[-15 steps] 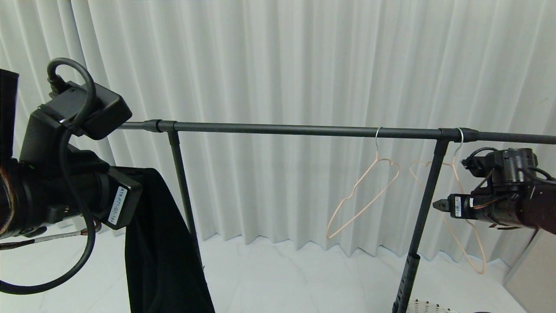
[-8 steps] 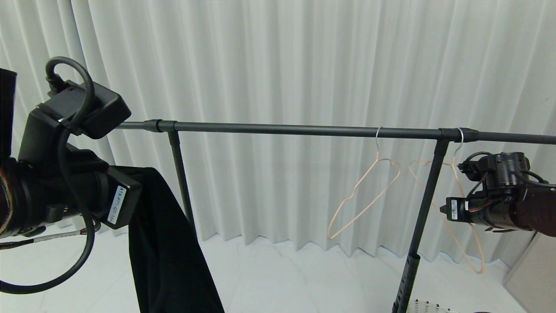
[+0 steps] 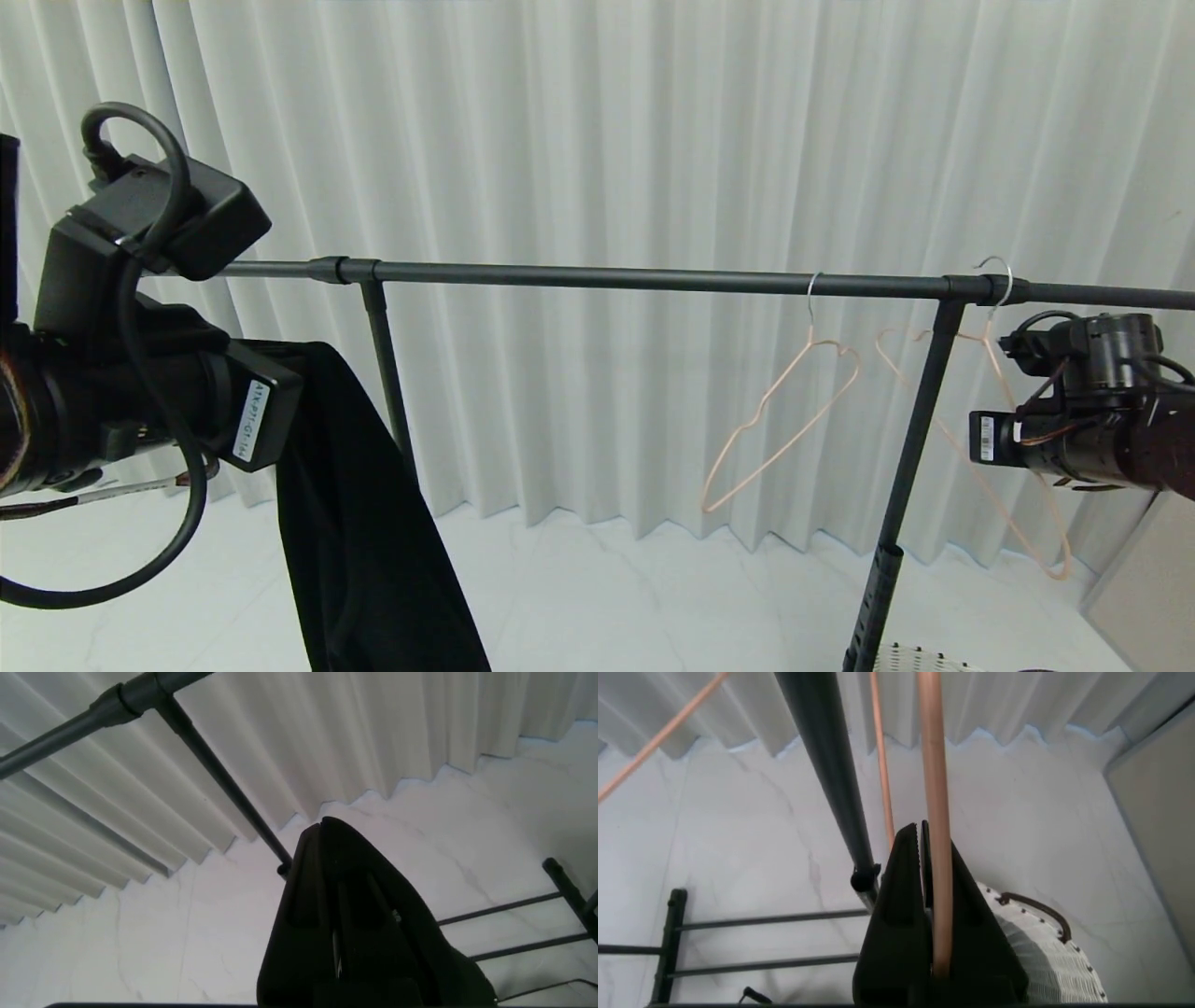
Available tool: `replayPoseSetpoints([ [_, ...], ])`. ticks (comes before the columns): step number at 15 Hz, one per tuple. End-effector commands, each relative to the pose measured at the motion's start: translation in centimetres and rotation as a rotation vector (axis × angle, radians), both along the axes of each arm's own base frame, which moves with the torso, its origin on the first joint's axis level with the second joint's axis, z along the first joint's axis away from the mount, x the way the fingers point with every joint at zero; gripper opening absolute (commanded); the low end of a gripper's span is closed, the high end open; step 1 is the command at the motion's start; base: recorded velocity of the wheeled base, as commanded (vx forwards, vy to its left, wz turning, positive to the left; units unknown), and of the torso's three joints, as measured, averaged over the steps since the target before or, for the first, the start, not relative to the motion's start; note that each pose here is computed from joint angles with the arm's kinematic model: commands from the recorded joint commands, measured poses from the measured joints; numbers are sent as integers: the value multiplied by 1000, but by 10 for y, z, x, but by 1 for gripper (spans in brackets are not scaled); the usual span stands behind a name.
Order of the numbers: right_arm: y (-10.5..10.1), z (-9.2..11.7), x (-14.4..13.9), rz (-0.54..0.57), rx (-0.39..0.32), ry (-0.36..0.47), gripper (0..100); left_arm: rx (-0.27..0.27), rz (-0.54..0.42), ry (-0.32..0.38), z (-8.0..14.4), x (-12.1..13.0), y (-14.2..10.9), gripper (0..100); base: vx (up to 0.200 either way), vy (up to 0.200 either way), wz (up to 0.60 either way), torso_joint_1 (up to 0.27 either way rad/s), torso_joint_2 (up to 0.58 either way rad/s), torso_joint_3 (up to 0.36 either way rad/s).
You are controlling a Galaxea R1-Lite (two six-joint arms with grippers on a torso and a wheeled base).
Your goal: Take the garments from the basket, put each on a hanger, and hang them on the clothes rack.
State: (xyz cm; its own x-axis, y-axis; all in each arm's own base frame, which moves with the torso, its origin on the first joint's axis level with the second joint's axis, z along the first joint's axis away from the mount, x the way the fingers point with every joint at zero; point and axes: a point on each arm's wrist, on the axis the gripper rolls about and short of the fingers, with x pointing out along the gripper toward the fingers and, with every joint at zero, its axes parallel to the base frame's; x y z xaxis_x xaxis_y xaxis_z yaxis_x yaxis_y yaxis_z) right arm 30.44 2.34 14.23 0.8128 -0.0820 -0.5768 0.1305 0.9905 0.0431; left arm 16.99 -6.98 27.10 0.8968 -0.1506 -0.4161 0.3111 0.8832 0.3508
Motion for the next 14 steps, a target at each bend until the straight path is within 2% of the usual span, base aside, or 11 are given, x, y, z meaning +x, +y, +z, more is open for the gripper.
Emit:
replayPoseSetpoints([
  [1, 0, 16, -9, 1, 5, -54, 0, 6, 13, 12, -4, 0, 3, 0, 0, 0, 0, 0, 0, 0],
  [4, 0, 26, -23, 9, 4, -81, 0, 11, 21, 24, -10, -3, 5, 0, 0, 0, 0, 0, 0, 0],
  [9, -3, 26, -72, -8, -19, -82, 0, -2, 20, -10, -9, -1, 4, 0, 0, 0, 0, 0, 0, 0],
  [14, -8, 27, -124, -18, -31, -77, 0, 15, 9, -25, -8, -6, 6, 0, -200, 0, 0, 4, 5, 1],
])
